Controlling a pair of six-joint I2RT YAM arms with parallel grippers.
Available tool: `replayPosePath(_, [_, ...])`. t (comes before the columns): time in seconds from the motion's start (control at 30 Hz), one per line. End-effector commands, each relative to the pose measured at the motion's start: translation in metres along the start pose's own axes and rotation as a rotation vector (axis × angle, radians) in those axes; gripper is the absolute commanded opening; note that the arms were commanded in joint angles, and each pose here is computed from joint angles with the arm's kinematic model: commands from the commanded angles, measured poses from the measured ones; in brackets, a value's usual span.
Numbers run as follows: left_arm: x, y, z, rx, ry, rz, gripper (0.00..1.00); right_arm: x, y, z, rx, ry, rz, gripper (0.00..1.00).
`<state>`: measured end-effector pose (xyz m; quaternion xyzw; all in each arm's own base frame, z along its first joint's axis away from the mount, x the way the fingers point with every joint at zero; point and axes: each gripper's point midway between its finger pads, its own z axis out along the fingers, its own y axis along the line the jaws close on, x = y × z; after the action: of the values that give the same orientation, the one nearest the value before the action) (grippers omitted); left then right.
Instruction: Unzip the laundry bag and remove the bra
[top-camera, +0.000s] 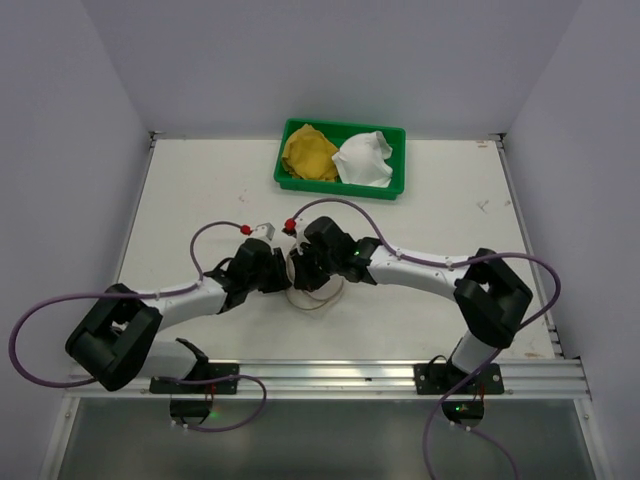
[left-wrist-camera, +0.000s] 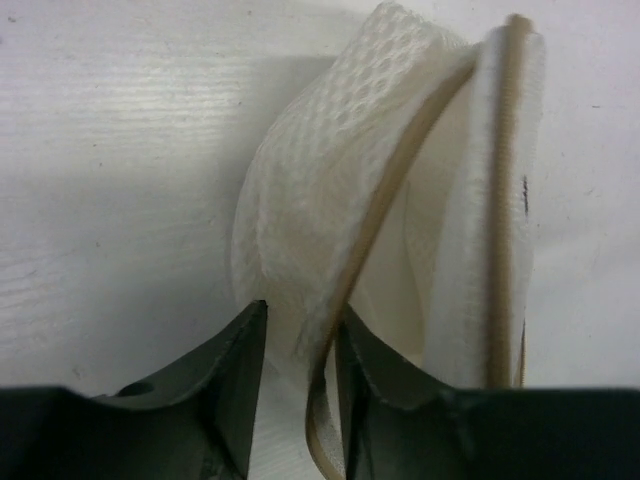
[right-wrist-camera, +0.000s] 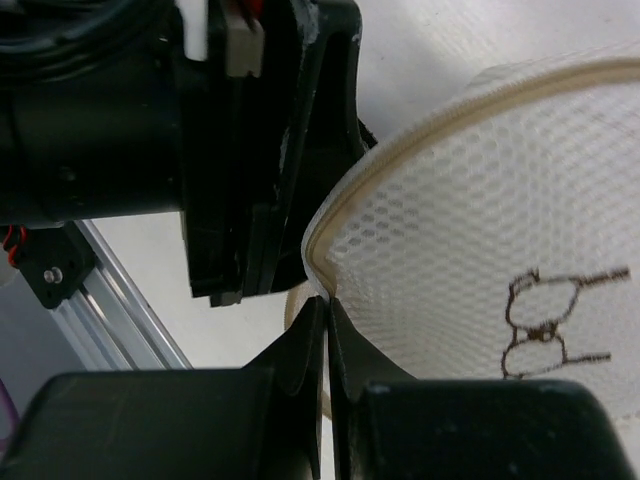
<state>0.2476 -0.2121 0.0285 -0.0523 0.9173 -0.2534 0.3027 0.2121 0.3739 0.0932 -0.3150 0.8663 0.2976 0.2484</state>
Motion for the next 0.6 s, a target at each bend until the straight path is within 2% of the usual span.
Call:
replayPosePath(0.0, [-0.004, 0.004, -0.006, -0.01, -0.049, -0.031, 0.4, -0.013, 0.019, 0.007, -0.107, -0.024, -0.021, 0.01])
replayPosePath(0.2, [0.0, 0.021, -0.013, -0.051, -0.048, -0.069, 0.5, 0.002, 0.015, 0.02, -0.11, 0.026, -0.001, 0.01])
replayPosePath(0.33, [0.0, 0.042, -0.028, -0.139, -0.051, -0.089, 0.55, 0.009, 0.013, 0.024, -0.108, 0.042, 0.008, 0.0])
replayPosePath(0.47, [-0.018, 0.056, -0.049, -0.196, -0.12, -0.115, 0.64, 0.009, 0.015, 0.026, -0.121, 0.049, 0.006, 0.0])
replayPosePath(0.57, [-0.025, 0.064, -0.062, -0.234, -0.152, -0.117, 0.67, 0.006, 0.017, 0.025, -0.129, 0.045, -0.002, 0.0])
